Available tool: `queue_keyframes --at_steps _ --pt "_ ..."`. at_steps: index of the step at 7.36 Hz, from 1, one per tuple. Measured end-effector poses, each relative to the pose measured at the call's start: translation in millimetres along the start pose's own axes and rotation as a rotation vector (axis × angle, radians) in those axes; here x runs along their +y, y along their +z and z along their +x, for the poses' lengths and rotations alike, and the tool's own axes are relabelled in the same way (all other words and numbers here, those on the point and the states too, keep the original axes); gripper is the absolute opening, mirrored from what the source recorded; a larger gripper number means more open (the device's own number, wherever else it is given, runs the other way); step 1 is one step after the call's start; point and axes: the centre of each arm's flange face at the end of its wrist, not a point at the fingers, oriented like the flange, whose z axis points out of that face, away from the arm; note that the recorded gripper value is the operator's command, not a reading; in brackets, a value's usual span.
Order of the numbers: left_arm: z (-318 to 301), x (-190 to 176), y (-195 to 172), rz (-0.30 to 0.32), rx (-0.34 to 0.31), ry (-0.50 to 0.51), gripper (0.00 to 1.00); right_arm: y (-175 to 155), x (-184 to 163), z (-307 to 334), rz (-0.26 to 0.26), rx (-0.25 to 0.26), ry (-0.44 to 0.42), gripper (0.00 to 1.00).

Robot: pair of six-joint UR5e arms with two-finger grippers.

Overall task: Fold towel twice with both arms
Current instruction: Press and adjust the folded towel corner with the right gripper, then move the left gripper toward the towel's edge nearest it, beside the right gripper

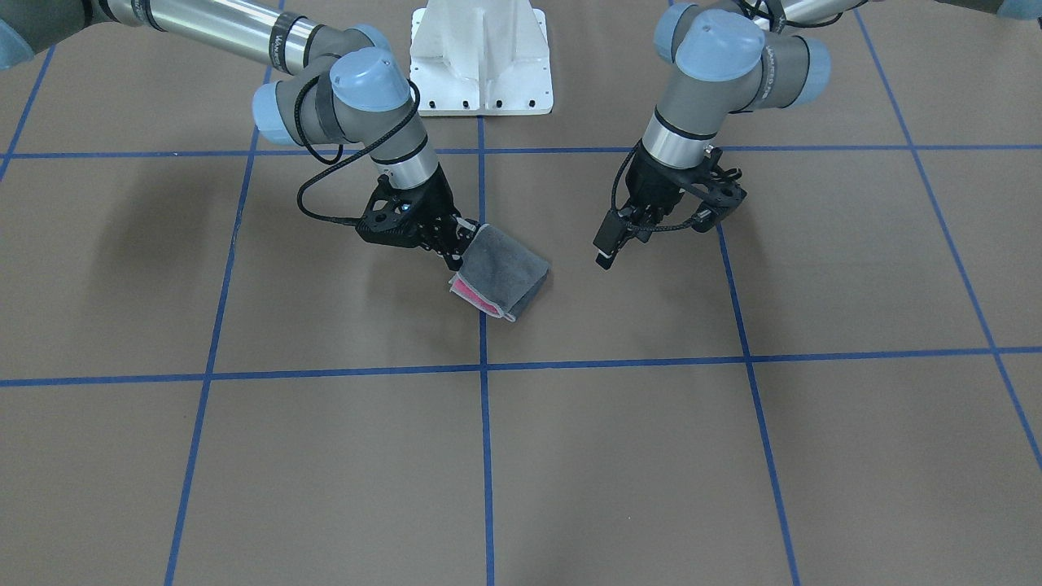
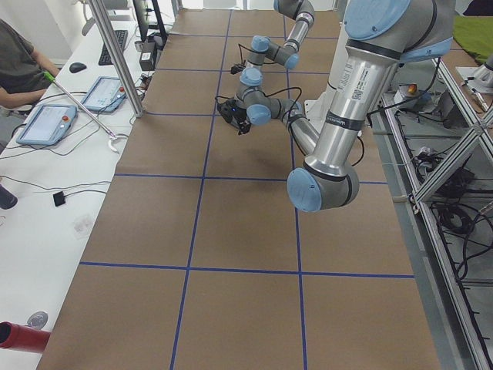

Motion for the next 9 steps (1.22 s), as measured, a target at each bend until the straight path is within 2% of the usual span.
queue_keyframes --at_steps 3,9 --pt "4 2 -1 -0.002 0.004 -0.004 1.0 -3 -13 -8 0.018 -0.006 0.008 0.0" --pt "8 4 -3 -0.003 0.006 -0.011 1.0 11 -21 -15 0.034 0.013 0.01 0.0"
